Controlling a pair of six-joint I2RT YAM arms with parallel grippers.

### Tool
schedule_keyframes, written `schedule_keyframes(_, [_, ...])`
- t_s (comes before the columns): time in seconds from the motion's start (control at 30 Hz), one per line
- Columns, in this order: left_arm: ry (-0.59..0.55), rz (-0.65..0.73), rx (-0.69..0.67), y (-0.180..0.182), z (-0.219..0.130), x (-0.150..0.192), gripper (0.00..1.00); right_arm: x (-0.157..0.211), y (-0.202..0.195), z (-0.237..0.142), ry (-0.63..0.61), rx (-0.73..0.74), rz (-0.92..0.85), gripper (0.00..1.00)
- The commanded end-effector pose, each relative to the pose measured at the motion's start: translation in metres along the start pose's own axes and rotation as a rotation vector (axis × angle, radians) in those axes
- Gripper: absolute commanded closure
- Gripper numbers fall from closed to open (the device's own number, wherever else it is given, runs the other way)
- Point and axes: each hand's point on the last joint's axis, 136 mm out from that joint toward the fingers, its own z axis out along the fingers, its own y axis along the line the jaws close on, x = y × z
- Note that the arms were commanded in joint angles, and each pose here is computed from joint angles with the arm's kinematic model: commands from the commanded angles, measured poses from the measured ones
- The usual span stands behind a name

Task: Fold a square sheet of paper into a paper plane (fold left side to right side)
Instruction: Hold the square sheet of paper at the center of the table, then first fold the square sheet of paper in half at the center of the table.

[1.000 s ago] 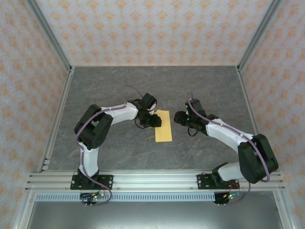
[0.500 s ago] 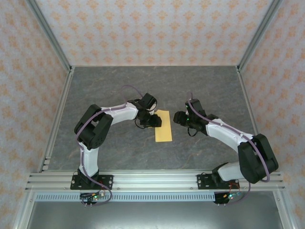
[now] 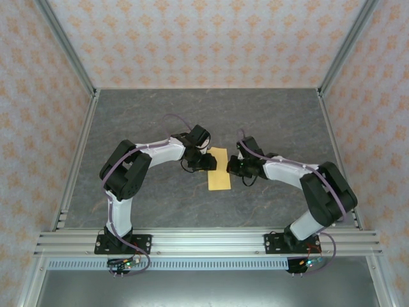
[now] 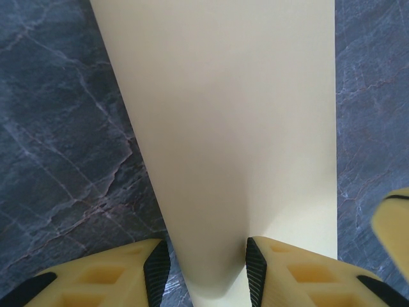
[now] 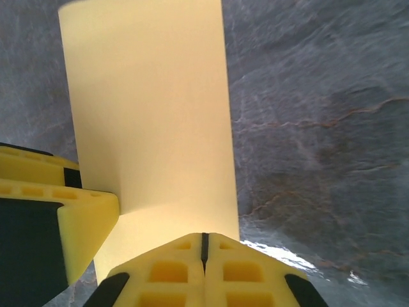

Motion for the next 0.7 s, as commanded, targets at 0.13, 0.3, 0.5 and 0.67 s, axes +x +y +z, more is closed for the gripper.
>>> schedule_keyframes(0.13, [0.056,-0.006,-0.085,0.022,0.019,0.015,0.59,-0.003,0.012,0.016,0.027,-0.008,0.000,0.98])
schedule_keyframes(0.3, [0.049,-0.004,-0.084,0.021,0.018,0.014,0.59,0.008,-0.004,0.024,0.076,0.066,0.014,0.98])
schedule_keyframes(0.5, [0.011,0.012,-0.070,0.011,0.002,0.006,0.58,0.027,-0.026,0.030,0.147,0.144,0.033,0.98])
schedule_keyframes(0.67, [-0.066,0.039,-0.053,-0.004,-0.032,-0.009,0.54,0.038,-0.042,0.032,0.180,0.204,0.039,0.98])
